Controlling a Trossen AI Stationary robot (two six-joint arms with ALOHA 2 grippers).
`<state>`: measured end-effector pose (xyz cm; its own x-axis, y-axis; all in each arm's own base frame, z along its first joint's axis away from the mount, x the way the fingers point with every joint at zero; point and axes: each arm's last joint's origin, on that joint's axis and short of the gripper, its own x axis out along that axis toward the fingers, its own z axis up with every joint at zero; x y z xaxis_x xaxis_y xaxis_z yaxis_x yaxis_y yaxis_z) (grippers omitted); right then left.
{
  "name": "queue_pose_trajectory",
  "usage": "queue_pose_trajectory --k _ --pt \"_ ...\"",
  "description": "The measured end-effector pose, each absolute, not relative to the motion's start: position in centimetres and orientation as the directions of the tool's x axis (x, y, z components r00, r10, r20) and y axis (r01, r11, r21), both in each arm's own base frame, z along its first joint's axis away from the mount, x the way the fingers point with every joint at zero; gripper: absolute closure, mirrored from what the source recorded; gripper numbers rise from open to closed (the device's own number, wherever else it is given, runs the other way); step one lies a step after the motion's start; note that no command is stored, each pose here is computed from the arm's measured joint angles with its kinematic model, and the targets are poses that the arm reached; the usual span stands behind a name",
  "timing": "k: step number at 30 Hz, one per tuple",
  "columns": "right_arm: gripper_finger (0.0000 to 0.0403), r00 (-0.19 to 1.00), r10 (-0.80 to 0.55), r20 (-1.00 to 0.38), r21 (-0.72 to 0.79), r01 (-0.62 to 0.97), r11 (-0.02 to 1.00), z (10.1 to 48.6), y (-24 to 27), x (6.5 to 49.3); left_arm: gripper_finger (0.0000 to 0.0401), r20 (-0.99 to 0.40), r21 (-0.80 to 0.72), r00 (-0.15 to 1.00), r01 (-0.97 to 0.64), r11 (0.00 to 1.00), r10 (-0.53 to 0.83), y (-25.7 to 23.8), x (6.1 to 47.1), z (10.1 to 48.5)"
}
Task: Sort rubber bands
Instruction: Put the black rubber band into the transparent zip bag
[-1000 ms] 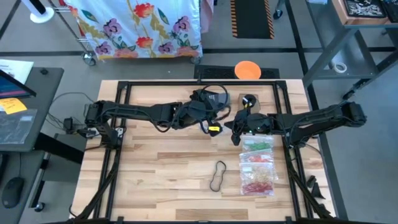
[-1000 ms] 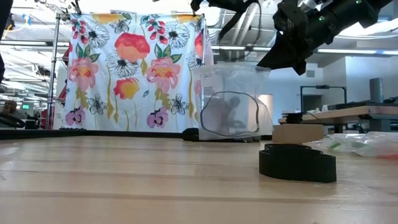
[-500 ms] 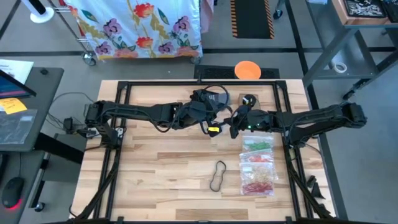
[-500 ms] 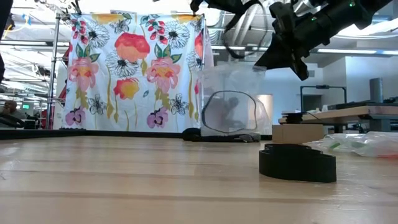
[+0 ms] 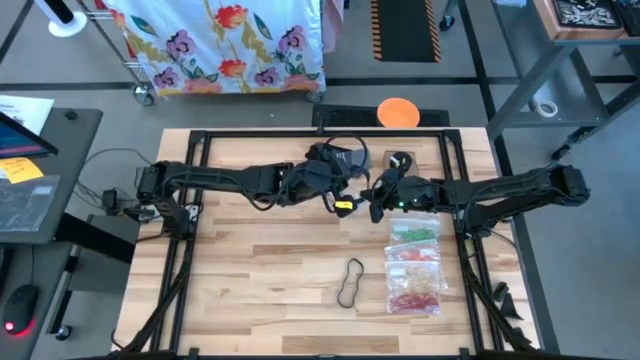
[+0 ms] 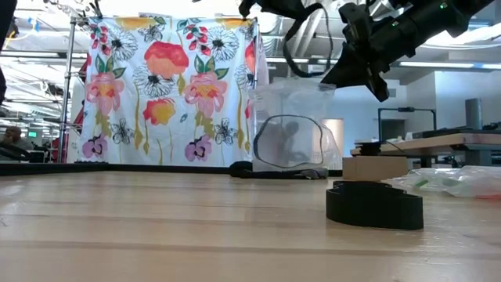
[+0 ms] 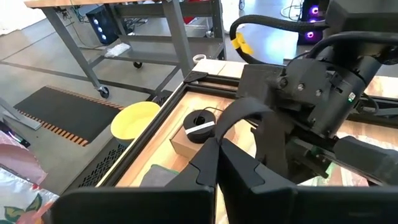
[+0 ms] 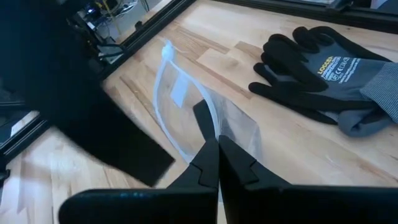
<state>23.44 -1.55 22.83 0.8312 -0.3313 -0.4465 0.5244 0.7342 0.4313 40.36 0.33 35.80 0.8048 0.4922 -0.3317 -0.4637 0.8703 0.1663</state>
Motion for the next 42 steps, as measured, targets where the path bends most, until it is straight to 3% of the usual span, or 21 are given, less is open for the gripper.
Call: queue_pose_trajectory --k 24,33,42 --pt "0.0403 0.832 -0.33 -0.446 0.431 0.523 0.735 22.8 -1.5 23.4 0.04 -0.366 0.167 0.772 -0.496 0.852 0.52 1.8 40.2 35.3" --pt "0.0403 0.833 -0.33 -0.444 0.432 0.522 0.736 22.9 -1.5 23.5 0.04 -0.398 0.182 0.759 -0.485 0.855 0.516 1.6 41.1 31.4" --pt "0.0403 0.833 -0.33 -0.444 0.431 0.522 0.736 22.9 -1.5 23.5 0.04 -0.421 0.193 0.759 -0.46 0.866 0.497 0.4 41.0 30.0"
